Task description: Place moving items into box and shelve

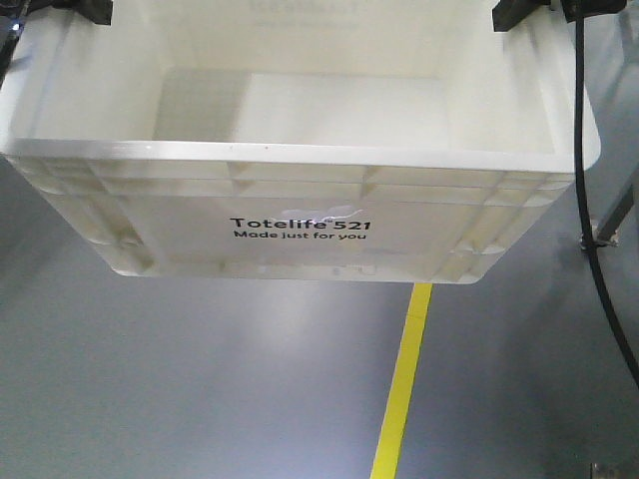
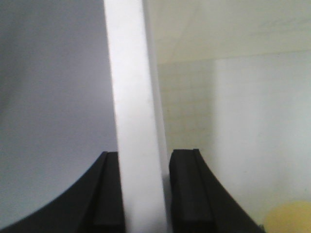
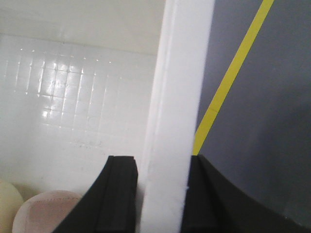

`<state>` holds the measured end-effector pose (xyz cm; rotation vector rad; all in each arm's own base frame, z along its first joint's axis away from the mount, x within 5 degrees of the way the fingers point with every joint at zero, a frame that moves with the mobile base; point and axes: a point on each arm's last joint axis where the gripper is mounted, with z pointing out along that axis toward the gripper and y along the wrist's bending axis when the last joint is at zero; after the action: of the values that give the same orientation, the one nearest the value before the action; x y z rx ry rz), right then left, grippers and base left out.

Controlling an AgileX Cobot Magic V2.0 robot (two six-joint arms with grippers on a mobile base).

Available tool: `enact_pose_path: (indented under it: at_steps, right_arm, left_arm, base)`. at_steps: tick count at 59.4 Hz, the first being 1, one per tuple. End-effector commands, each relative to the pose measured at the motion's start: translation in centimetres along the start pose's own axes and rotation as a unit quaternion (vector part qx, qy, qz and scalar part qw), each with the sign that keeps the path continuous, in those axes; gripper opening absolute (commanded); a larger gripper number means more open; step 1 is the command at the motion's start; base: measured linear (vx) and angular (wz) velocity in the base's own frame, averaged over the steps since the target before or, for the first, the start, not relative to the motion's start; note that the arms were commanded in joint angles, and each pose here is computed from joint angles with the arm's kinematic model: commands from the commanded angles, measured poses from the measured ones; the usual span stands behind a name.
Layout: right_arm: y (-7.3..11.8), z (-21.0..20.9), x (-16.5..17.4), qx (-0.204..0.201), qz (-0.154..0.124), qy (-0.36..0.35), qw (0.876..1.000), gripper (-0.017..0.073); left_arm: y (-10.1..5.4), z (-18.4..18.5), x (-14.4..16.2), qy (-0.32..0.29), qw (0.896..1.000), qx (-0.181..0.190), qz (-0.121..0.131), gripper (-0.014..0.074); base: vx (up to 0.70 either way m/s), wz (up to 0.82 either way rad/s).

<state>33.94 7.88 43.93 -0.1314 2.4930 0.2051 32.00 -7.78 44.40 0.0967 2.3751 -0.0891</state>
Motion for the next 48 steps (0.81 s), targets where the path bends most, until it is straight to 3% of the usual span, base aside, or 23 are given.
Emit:
enact_pose_path:
  at_steps: [1,48]
  right_arm:
    - [-1.16,-4.08,-0.35,0.047,-0.017,-0.061,0.997,-0.0005]
    - [-0.96,-3.97,-0.34,0.035,-0.014,-0.059,0.998,-0.0005]
  left_arm:
    - [1.34,-3.75,-1.59,-0.105,0.994,-0.038,0.015,-0.0001]
    - [1.34,-3.70,-1.60,-0.105,0.994,-0.038,0.015,-0.0001]
  base:
    - [0.72,-0.21]
    - [0.72,-0.30]
